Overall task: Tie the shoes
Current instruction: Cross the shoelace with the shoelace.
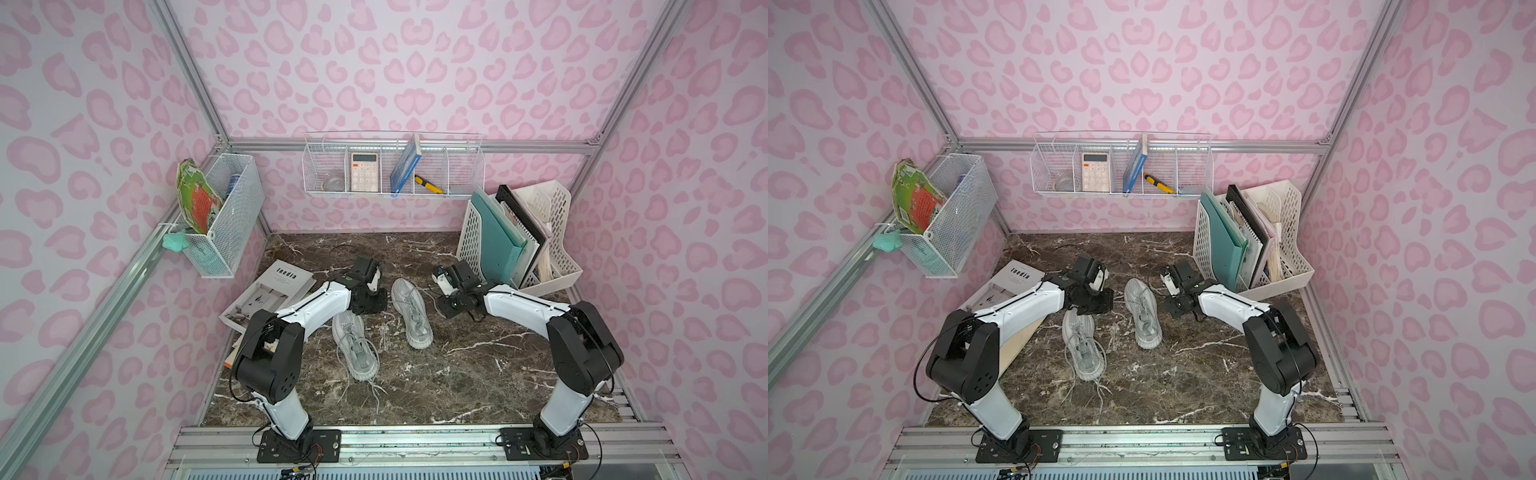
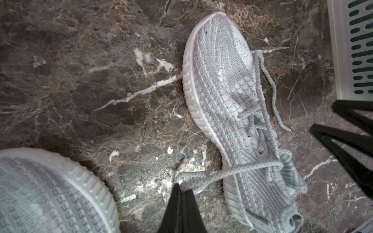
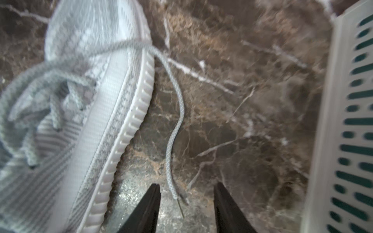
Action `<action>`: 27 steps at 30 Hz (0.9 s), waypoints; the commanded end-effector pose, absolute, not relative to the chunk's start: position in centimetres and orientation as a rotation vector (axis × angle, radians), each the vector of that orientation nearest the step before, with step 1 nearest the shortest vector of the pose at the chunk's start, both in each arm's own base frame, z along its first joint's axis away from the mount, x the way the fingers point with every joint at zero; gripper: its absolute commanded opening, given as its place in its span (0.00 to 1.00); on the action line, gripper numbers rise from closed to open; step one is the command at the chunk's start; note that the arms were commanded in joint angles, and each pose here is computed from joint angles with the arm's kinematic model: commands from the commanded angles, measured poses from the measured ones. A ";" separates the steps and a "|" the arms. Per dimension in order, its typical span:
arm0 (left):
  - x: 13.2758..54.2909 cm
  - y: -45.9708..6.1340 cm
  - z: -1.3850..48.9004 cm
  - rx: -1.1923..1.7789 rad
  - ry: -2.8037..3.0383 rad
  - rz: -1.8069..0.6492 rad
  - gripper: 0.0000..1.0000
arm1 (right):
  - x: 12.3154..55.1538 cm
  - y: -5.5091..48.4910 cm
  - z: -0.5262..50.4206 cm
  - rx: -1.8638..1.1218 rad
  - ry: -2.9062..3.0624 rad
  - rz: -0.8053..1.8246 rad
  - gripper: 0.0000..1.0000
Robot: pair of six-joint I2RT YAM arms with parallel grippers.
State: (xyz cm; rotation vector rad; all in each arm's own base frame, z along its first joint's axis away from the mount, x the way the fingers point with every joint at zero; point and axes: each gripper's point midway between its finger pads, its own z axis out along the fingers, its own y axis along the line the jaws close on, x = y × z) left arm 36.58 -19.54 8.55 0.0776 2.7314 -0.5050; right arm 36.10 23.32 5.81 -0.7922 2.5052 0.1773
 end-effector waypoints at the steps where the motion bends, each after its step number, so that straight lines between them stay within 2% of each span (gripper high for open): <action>1: 36.7 -19.7 8.8 0.083 2.727 -0.519 0.00 | 36.4 24.2 5.1 -0.770 2.499 0.228 0.47; 6: 36.5 -19.7 8.9 0.081 2.725 -0.520 0.00 | 36.9 23.6 3.3 -0.787 2.538 0.177 0.45; 14: 36.4 -19.5 9.1 0.084 2.721 -0.509 0.00 | 35.1 22.6 1.1 -0.811 2.623 0.171 0.38; 17: 36.5 -19.5 9.2 0.086 2.717 -0.507 0.00 | 34.3 22.4 1.0 -0.812 2.643 0.183 0.30; 23: 36.4 -19.3 9.1 0.082 2.719 -0.498 0.00 | 34.2 21.7 1.6 -0.784 2.632 0.174 0.02; 27: 36.2 -19.2 8.8 0.083 2.723 -0.497 0.00 | 36.9 22.0 4.5 -0.677 2.521 0.255 0.00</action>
